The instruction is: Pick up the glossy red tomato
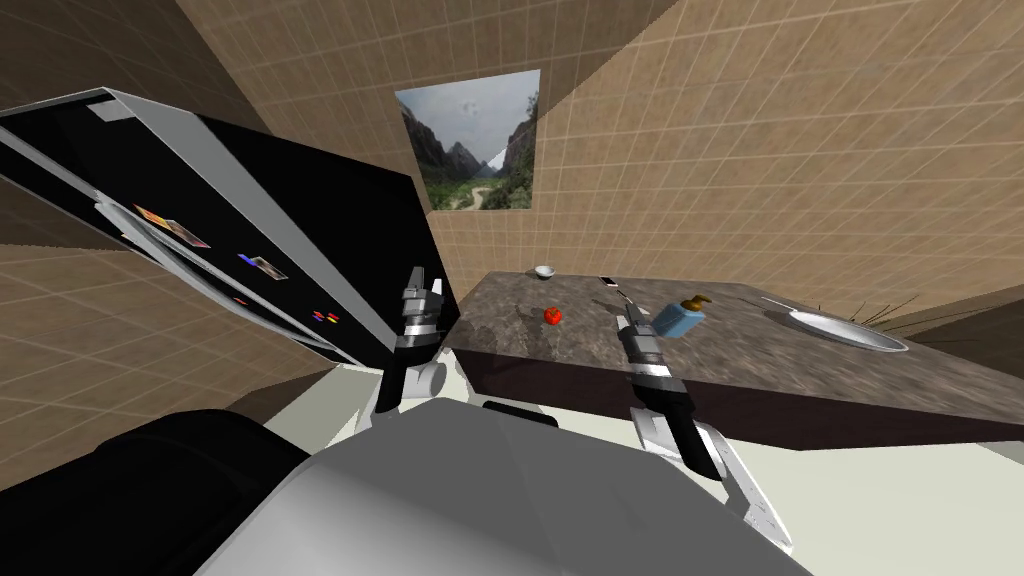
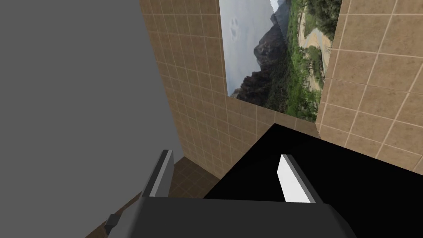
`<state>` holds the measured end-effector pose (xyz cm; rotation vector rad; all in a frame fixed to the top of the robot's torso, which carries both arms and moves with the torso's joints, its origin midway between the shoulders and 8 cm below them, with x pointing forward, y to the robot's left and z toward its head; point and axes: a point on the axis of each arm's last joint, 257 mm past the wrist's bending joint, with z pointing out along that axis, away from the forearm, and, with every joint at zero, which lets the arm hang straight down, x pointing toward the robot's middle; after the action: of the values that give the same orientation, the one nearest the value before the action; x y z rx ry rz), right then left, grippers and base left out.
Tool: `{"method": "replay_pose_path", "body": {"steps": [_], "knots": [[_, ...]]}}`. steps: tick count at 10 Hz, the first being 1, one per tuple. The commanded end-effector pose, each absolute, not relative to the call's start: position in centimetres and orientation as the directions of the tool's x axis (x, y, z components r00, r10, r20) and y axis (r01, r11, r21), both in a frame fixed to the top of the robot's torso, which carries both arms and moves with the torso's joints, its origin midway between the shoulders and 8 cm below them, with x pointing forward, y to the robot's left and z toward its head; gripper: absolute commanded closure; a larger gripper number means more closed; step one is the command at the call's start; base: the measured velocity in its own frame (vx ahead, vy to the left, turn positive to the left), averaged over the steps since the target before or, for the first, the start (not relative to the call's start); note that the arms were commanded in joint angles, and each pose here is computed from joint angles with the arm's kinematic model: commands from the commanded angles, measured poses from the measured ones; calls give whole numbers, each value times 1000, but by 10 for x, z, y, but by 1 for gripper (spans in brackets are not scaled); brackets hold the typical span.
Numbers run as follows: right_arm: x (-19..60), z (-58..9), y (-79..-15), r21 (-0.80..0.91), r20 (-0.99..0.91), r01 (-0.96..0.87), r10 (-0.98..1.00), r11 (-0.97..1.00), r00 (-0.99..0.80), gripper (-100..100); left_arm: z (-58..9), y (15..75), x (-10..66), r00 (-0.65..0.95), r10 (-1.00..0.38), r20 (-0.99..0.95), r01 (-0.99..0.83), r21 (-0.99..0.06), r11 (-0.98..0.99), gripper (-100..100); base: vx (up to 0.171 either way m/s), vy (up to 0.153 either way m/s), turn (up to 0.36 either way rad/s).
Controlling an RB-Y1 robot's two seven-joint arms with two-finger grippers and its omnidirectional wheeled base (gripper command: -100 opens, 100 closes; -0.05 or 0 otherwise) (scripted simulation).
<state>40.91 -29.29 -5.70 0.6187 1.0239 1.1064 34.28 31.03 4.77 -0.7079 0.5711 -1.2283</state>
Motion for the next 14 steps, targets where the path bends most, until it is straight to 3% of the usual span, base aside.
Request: {"method": "replay_pose_path", "body": {"steps": [1, 9, 14], "knots": [[419, -80, -308, 818, -446, -357, 889, 452, 102, -100, 48, 310, 343, 248, -969, -17, 637, -750, 176, 0, -36, 216, 93], [448, -153, -386, 650, -751, -84, 655, 755, 85, -100, 48, 310, 343, 248, -969, -17, 637, -750, 176, 0, -1, 226, 67], [457, -195, -472, 385, -922, 128, 387, 914, 9, -100, 48, 310, 343, 248, -969, -17, 637, -750, 176, 0, 2, 207, 107]]}}
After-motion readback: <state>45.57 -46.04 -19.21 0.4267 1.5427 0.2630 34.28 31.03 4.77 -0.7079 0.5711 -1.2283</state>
